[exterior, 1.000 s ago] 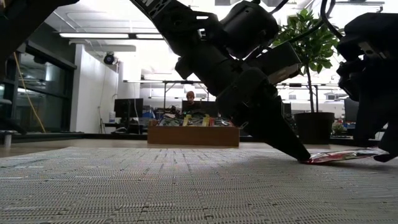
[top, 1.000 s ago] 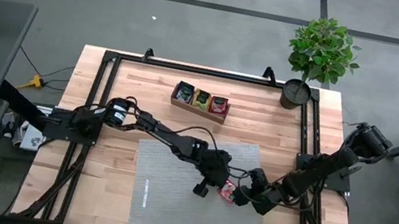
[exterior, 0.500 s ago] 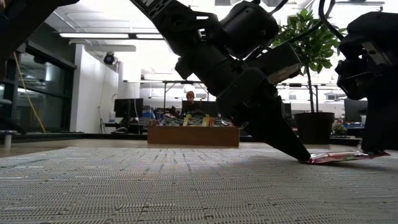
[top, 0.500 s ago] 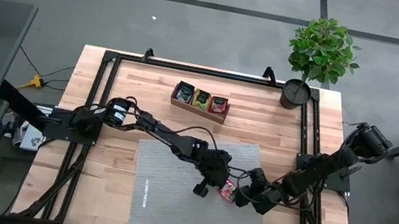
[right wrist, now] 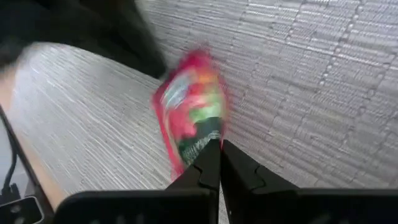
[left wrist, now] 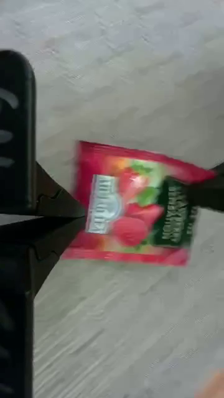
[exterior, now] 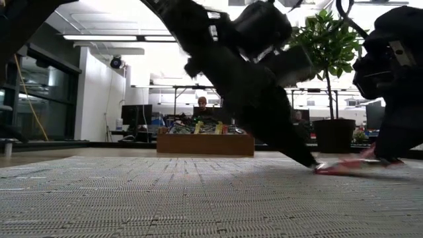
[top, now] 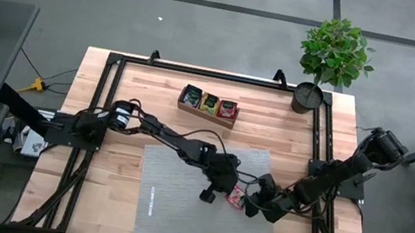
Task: Pick & Place Tea
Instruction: Put the red tea bag into the right section of the wooden organizer
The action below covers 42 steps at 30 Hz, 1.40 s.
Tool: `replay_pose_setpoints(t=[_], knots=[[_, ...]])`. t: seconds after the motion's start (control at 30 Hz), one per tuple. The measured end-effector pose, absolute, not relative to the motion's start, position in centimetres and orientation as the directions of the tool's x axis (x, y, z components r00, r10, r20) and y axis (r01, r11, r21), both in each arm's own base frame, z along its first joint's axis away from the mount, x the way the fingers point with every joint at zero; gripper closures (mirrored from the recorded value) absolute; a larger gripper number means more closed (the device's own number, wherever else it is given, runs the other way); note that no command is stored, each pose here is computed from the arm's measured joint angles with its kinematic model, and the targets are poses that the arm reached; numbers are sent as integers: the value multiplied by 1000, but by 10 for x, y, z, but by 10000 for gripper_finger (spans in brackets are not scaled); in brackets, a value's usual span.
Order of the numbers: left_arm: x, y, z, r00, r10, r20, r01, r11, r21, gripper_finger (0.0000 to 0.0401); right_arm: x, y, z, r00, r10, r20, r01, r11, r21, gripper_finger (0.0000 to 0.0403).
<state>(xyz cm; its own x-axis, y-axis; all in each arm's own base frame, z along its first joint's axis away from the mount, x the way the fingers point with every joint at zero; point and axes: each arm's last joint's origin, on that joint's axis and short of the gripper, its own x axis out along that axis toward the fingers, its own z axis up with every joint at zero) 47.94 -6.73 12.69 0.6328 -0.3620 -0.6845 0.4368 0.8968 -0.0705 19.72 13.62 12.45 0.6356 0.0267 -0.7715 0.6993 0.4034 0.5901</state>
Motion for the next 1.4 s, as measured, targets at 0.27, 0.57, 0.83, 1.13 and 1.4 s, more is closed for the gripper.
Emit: replay_pose_setpoints(t=[0.27,0.57,0.83,1.13,1.4], knots=[[465,-65,178,650,-333,-683,420,906,-43,400,195,134,134,658,9,-753,652,493,576,402],[426,-60,256,680,-187,-709,382,915,125,400,191,119,165,672,22,-740,563,634,530,403],[377,-59,285,734,-60,-677,245,952,181,400,206,86,243,601,-44,-798,461,835,301,403],[299,-43,274,891,7,-455,35,996,84,400,229,18,331,522,-101,-847,346,933,102,403],[244,-32,255,967,62,-249,-65,998,-1,400,272,-49,352,415,-88,-905,272,962,32,403]])
